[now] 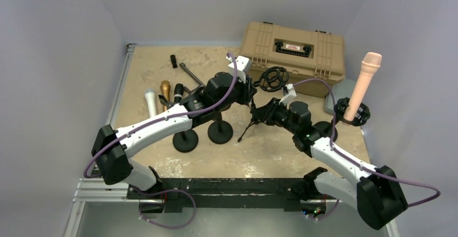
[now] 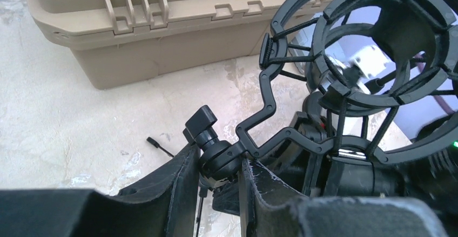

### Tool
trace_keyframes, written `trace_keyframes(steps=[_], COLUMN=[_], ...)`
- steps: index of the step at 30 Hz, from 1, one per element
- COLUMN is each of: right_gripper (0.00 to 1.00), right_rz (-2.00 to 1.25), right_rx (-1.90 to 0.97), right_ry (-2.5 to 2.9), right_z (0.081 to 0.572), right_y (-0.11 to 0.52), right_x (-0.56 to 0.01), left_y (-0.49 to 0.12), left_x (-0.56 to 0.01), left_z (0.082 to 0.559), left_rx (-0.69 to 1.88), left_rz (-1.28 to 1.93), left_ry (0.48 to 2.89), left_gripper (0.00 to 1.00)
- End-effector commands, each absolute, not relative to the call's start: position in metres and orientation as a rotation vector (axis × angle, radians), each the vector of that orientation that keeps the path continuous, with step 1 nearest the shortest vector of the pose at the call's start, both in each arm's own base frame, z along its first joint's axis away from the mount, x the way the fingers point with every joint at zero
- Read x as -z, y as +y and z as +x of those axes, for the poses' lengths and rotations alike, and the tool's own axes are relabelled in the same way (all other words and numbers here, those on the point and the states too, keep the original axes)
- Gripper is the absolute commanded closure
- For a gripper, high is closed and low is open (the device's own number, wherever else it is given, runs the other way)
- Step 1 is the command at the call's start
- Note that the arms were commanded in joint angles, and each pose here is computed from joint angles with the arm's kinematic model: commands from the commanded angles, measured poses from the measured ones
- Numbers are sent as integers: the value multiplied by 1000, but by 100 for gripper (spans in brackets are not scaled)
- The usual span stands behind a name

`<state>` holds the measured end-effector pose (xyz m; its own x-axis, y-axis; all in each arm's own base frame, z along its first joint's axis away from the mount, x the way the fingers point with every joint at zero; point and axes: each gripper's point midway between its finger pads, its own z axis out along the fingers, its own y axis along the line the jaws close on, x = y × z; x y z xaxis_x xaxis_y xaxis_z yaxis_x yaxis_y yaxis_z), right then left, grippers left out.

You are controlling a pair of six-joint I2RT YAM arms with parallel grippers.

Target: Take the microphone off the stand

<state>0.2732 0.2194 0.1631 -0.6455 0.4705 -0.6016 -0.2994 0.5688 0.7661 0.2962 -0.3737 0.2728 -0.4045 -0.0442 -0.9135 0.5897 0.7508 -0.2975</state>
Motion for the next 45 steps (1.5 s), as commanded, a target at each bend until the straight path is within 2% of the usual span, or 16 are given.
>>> trace_keyframes(steps=[1, 9, 12, 14, 20, 22, 35, 37, 38, 41, 45], right_gripper=[100, 98, 71, 59, 42, 40, 57, 64, 71, 100, 100], right_rz=[149, 81, 53, 42, 140, 155, 108, 113, 112, 113, 108], right_rx=[-641, -539, -680, -791, -1131, -1208, -1351, -1326, -1292, -1182, -885], right_ry=[1896, 1882, 1886, 1885, 1835, 1814, 1857, 1868, 1869, 1893, 1878], right_z=[300, 295, 288, 281, 267, 264, 261, 262, 265, 273, 282], right_y=[185, 192, 208, 216, 207, 202, 215, 213, 210, 203, 192], right_x=[-183, -177, -184, -190, -196, -198, -183, -178, -175, -170, -181], left_y=[-388, -390, -389, -388, -390, -392, -399, -400, -401, -402, -407], left_x=[-268, -266, -265, -264, -262, -260, -260, -259, -258, -252, -241], left_z=[283, 283, 282, 281, 279, 278, 276, 275, 275, 274, 272], left_rx=[797, 797, 787, 785, 792, 793, 805, 805, 804, 799, 800], left_rz=[430, 428, 437, 441, 461, 466, 478, 481, 482, 487, 483], left_ry=[1913, 1919, 1924, 1926, 1933, 1937, 1939, 1941, 1943, 1954, 1972], left_gripper=[100, 100, 100, 100, 100, 100, 100, 100, 100, 100, 100])
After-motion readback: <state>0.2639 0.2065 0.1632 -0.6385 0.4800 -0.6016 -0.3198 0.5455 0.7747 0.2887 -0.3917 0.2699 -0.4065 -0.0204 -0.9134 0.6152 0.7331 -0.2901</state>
